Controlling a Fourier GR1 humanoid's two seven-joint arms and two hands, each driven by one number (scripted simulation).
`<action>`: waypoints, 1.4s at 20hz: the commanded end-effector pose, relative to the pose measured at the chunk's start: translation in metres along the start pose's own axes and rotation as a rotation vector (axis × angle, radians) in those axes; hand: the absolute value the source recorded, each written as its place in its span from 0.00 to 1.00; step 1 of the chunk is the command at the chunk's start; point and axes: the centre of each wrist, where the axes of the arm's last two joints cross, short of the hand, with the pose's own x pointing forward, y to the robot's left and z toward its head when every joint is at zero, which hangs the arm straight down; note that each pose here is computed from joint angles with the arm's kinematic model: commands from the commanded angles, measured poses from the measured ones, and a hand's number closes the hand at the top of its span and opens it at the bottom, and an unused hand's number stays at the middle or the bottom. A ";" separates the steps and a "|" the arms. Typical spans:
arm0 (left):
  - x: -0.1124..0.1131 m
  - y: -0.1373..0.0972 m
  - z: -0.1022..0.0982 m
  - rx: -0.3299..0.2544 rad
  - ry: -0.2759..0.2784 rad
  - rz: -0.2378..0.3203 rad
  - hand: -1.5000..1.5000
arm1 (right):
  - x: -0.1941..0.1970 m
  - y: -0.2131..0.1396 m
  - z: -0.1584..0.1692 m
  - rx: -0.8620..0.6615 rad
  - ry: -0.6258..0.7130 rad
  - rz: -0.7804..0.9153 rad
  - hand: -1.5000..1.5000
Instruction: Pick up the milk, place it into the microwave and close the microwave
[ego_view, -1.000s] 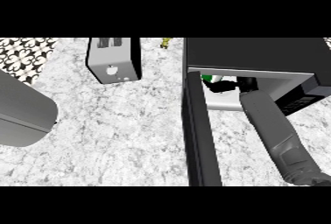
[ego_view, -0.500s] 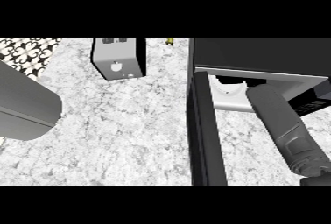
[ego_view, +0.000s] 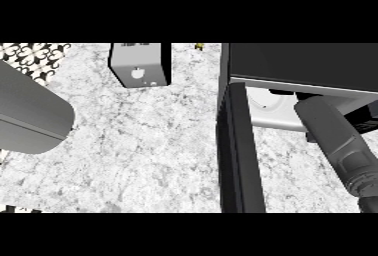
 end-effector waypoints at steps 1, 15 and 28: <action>0.001 0.001 -0.006 -0.001 0.004 -0.032 0.00 | -0.018 -0.005 0.008 -0.065 0.066 0.156 0.00; -0.009 -0.004 -0.017 -0.133 0.040 -0.005 0.00 | 0.019 -0.002 -0.016 0.124 -0.179 -0.157 0.00; -0.026 -0.029 -0.022 -0.258 0.046 0.074 0.00 | 0.003 0.020 0.022 0.205 -0.114 -0.595 0.00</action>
